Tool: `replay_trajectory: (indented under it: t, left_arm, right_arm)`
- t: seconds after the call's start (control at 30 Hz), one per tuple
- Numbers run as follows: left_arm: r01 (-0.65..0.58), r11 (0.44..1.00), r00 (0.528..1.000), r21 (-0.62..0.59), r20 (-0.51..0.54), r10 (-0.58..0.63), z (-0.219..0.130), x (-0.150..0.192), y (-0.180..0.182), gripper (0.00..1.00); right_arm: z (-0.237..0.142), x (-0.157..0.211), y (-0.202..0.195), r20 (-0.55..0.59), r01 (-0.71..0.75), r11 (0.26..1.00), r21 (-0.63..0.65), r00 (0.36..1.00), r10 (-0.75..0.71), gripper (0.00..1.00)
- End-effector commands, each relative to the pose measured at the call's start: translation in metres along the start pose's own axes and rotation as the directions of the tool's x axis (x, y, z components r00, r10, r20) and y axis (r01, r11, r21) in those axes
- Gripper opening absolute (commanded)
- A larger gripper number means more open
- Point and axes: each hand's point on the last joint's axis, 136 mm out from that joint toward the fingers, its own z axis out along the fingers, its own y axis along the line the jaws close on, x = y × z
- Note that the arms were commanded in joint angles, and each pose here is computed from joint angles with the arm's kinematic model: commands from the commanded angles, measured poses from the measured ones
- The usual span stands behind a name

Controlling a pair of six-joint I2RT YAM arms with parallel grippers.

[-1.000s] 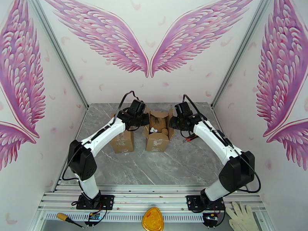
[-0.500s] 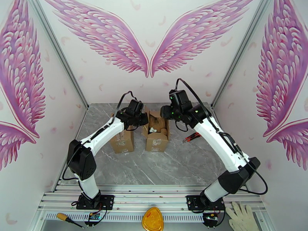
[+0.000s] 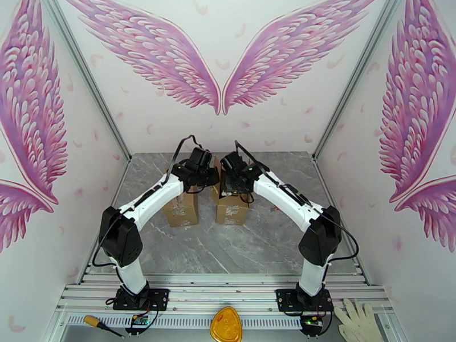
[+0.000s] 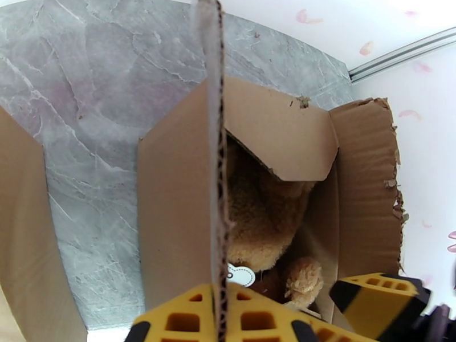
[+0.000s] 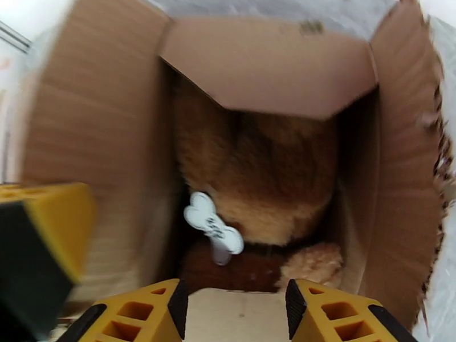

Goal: Unpack the express box

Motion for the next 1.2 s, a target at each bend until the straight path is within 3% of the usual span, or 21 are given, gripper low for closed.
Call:
replay_trajectory:
  t: [0.0,0.17,0.3,0.47,0.7,0.87,1.07,1.17]
  left_arm:
    - [-0.013,1.0,1.0,0.017,0.015,0.012,-0.005,-0.002,-0.003,0.0]
    - [-0.012,1.0,1.0,-0.001,0.005,0.012,-0.002,0.002,0.004,0.0]
    - [-0.017,1.0,1.0,-0.01,-0.007,0.016,0.003,0.006,0.007,0.0]
    - [-0.014,1.0,1.0,-0.012,-0.015,0.014,0.007,0.008,0.008,0.0]
    - [-0.016,1.0,1.0,-0.008,-0.024,0.016,0.013,0.009,0.006,0.0]
    - [-0.018,1.0,0.999,-0.01,-0.027,0.018,0.017,0.008,0.005,0.0]
    - [-0.018,1.0,1.0,-0.02,-0.023,0.018,0.018,0.004,0.007,0.0]
    - [-0.019,0.999,0.999,-0.035,-0.034,0.018,0.021,0.004,0.013,0.0]
  right_arm:
    - [-0.002,-0.006,-0.018,0.038,-0.029,0.998,0.061,0.999,0.027,0.57]
    - [0.013,-0.001,-0.037,0.02,-0.011,0.99,0.142,1.0,0.008,0.76]
    - [0.039,0.003,-0.037,-0.035,-0.016,0.993,0.117,0.999,0.02,0.83]
    - [0.059,0.0,-0.028,-0.05,0.014,0.994,0.112,0.999,-0.008,0.86]
    - [0.091,0.005,-0.013,-0.118,0.062,0.995,0.082,0.992,-0.052,0.79]
    - [0.105,0.008,-0.01,-0.14,0.074,0.994,0.078,0.988,-0.063,0.59]
    - [0.082,-0.011,-0.004,-0.072,0.103,0.994,0.042,0.992,-0.1,0.02]
    - [0.052,-0.027,0.002,-0.006,0.101,0.995,-0.006,0.995,-0.101,0.0]
